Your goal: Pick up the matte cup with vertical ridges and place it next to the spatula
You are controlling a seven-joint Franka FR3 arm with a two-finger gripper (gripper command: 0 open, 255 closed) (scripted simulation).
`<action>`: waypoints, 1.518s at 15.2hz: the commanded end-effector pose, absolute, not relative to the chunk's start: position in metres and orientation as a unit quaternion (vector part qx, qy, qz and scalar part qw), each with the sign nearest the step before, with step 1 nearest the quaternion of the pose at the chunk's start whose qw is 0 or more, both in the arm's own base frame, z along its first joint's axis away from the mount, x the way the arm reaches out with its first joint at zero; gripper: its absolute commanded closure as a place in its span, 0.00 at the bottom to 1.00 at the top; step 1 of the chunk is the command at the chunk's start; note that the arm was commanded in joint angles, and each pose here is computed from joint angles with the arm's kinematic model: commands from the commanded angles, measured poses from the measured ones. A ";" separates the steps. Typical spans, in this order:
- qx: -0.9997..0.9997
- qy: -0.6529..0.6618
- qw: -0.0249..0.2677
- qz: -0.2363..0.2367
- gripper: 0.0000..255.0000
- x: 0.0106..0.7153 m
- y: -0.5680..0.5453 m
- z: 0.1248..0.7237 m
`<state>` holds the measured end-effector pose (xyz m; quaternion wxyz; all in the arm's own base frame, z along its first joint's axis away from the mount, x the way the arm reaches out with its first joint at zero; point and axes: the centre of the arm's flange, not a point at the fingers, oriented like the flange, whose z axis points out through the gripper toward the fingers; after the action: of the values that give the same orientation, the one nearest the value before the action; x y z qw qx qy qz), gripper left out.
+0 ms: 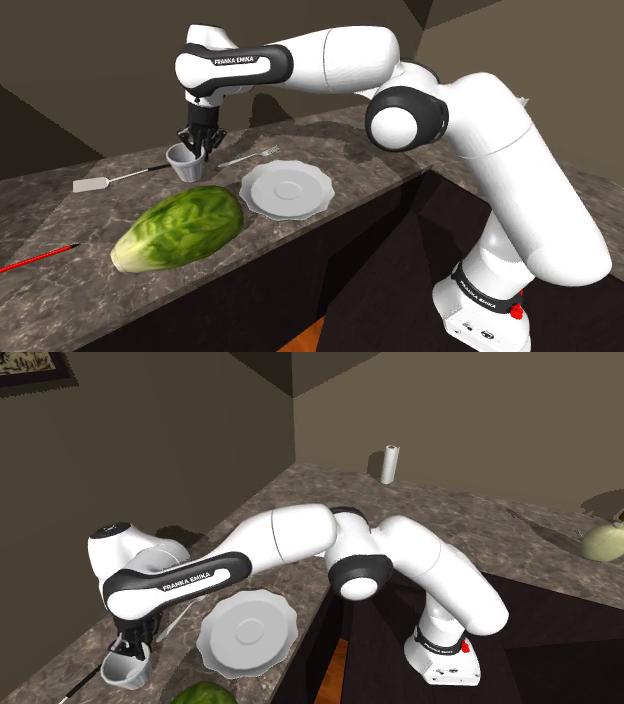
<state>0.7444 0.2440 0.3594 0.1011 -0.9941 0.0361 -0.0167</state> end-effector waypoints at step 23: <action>-0.994 0.036 0.101 -0.017 0.00 0.743 0.234 0.384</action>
<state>0.7430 0.2338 0.3810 0.1015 -0.9940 0.0361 -0.0178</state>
